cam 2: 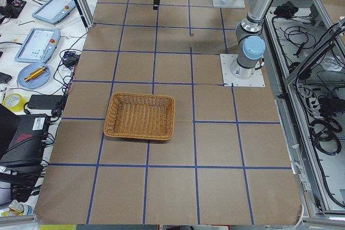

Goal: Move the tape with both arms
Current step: 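Lift the tape roll with the right gripper and carry it to table center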

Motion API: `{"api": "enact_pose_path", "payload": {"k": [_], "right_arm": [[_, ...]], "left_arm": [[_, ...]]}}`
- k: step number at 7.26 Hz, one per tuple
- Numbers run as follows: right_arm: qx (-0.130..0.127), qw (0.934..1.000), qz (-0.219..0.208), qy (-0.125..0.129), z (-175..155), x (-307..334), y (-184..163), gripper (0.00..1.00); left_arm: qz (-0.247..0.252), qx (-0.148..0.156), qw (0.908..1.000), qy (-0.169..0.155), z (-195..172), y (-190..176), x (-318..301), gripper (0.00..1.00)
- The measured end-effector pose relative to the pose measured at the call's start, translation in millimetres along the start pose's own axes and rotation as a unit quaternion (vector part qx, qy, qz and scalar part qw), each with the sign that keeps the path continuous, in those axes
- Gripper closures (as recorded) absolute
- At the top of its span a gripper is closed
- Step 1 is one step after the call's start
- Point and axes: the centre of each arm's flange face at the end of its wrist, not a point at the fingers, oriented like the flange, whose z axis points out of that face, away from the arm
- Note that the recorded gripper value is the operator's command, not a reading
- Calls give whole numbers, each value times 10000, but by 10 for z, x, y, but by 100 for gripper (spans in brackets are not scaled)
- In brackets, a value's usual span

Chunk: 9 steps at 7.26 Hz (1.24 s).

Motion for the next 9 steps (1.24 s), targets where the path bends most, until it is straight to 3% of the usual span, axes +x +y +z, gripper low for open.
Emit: {"api": "enact_pose_path", "payload": {"k": [2,5,7,9], "right_arm": [[89,9959,895,-119,33,-1595,-87,100],[98,9835,1784,-269,416,-3551,-339,100],[-6,9742,2200,-507,590,-4220,-361,100],[-161,9682,2407,-667,777,-4461,-325,100]], "left_arm": [[1,0,10000,5,0,0,0,0],[4,1,10000,8,-3,0,-5,0],[6,2,10000,8,-1,-2,-6,0],[-17,6,10000,-1,-4,-5,-20,0]]}}
